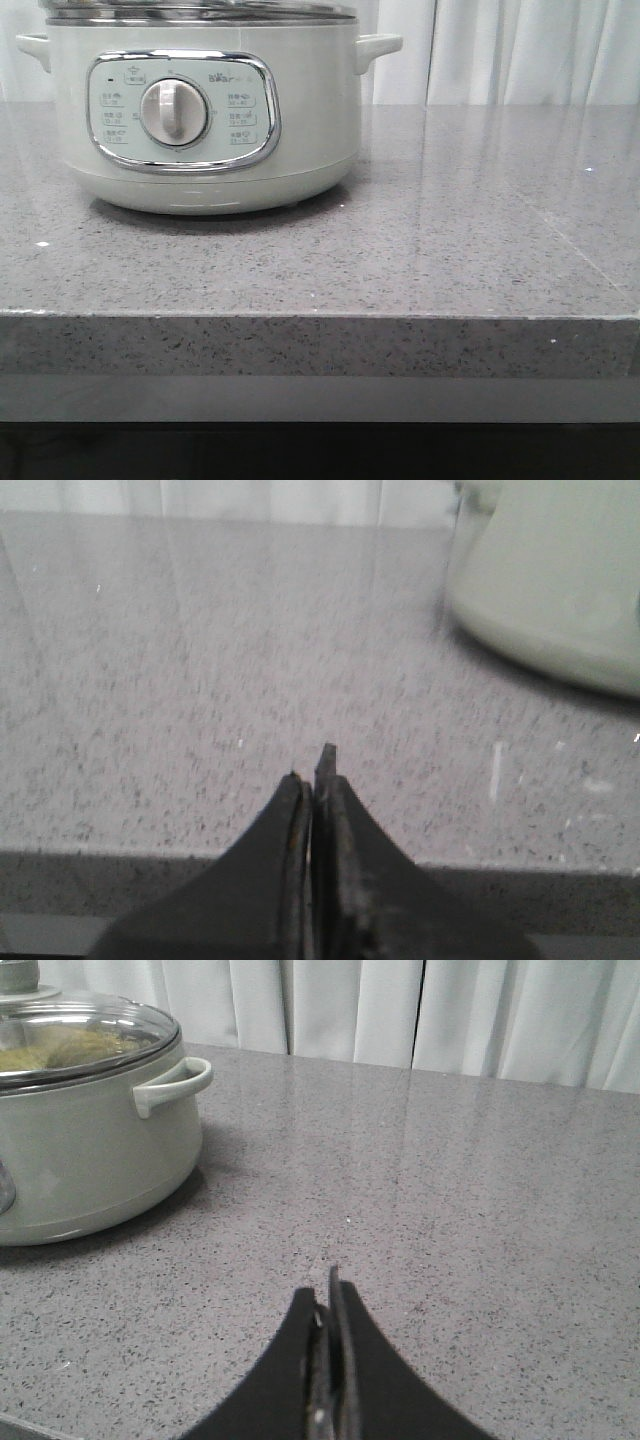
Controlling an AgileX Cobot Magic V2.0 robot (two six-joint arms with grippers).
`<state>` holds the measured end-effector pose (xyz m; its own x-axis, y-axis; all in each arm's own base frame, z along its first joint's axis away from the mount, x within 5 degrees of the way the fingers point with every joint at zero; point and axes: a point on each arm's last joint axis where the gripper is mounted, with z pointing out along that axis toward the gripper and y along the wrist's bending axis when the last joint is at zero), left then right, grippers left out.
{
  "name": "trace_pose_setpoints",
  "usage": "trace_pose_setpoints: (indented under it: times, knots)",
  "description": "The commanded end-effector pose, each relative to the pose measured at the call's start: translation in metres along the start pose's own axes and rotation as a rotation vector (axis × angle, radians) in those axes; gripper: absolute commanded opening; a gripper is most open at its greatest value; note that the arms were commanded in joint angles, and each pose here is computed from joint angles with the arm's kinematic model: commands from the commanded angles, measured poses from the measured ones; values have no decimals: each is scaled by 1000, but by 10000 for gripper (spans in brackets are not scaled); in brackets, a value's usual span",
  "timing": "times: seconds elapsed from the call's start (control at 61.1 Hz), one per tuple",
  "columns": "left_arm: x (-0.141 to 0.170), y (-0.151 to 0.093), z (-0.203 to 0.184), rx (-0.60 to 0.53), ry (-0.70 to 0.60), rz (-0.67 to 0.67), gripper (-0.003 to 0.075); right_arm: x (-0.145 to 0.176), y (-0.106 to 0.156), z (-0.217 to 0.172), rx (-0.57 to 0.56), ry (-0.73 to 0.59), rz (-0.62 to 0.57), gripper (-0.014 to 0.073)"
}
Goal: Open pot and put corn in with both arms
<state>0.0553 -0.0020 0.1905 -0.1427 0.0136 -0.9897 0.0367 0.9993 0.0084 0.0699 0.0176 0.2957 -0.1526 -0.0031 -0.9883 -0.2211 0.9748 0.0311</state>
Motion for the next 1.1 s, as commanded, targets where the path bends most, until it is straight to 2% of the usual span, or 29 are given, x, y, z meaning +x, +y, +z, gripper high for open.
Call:
trace_pose_setpoints:
  times: [0.0, 0.852, 0.95, 1.081]
  knots:
    - [-11, 0, -3, -7, -127, -9, -18, -16, -1, -2, 21, -104, -8, -68]
    - [-9, 0, -2, -7, -116, -9, -18, -16, -2, -2, 22, -108, -8, -68]
    - [-9, 0, -2, -7, -116, -9, -18, -6, -4, 0, 42, -129, -13, -68]
    - [-9, 0, -2, -7, -116, -9, -18, 28, -11, 0, 126, -165, -5, -68]
